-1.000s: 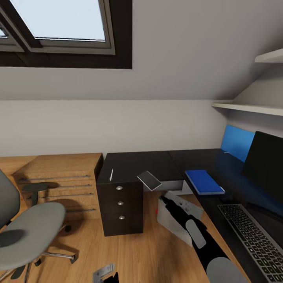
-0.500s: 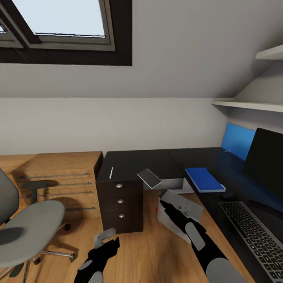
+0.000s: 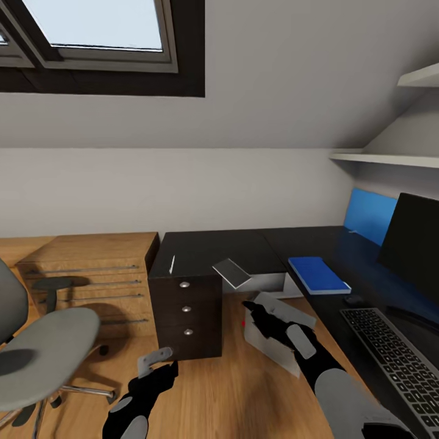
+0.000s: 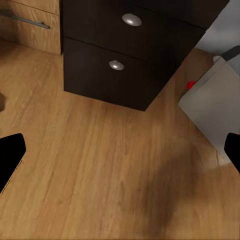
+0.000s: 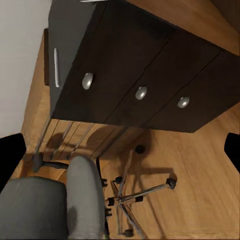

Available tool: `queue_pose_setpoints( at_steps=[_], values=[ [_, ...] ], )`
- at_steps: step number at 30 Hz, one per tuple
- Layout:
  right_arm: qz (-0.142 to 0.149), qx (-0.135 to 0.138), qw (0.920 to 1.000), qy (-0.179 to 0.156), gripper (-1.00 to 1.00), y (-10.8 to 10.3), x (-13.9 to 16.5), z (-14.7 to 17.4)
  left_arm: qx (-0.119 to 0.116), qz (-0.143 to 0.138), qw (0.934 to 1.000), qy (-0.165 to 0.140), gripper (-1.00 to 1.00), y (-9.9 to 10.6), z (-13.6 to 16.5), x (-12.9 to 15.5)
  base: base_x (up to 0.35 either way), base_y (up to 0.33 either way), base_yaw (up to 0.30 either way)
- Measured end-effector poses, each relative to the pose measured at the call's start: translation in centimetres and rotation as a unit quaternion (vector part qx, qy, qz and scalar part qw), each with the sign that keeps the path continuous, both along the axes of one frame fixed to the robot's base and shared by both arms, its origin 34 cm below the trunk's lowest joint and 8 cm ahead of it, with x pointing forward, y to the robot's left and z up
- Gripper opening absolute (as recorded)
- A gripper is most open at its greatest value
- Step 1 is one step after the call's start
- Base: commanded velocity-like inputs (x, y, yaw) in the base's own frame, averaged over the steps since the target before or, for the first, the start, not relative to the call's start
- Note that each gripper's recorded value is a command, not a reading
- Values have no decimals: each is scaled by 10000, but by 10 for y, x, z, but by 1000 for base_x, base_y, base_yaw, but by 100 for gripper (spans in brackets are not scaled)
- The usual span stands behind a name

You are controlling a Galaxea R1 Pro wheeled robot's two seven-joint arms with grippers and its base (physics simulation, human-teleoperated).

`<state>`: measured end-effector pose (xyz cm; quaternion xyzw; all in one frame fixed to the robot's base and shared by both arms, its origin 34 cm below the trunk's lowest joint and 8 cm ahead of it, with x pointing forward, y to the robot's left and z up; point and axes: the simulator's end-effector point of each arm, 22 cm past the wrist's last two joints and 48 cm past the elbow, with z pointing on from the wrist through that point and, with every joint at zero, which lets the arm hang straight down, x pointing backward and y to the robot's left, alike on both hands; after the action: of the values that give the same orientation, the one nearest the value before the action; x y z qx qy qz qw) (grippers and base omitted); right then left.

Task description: In the bedroom, organize the workspace by keeping the computer under the desk, ensuring the monitor is on the desk, placing the keyboard on the desk next to the monitor, placing the mouse on the desk next to the keyboard, moving the folder from the swivel chair onto the desk next to the mouse, stacking the notebook on top of the folder with the pen on top of the notebook, and positioning the swivel chair next to the desk.

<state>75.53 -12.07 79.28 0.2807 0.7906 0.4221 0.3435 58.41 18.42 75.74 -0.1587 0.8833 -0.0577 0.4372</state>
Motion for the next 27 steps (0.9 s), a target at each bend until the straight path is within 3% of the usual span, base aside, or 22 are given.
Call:
queue_pose_setpoints(
  at_steps=[1,5,7,15,22,27],
  values=[
    [23,312,9995,53,100,5,2,8,17,2,10000,-2,100,2,-2,0,0,0,0],
    [-142,954,9953,101,100,8,8,17,120,15,9999,-1,100,13,-10,-1,0,0,0],
    [-272,1008,9944,133,100,4,9,9,148,18,9999,1,100,16,-14,-1,0,0,0],
    [-579,952,9933,305,100,-8,4,-29,212,40,9997,144,100,19,-42,-7,0,0,0],
    [-564,841,9944,309,100,-10,2,-45,270,57,9993,259,100,21,-65,-11,0,0,0],
    [-414,484,9975,290,100,-11,-2,-61,288,74,9991,287,100,22,-76,-13,0,0,0]
  ],
)
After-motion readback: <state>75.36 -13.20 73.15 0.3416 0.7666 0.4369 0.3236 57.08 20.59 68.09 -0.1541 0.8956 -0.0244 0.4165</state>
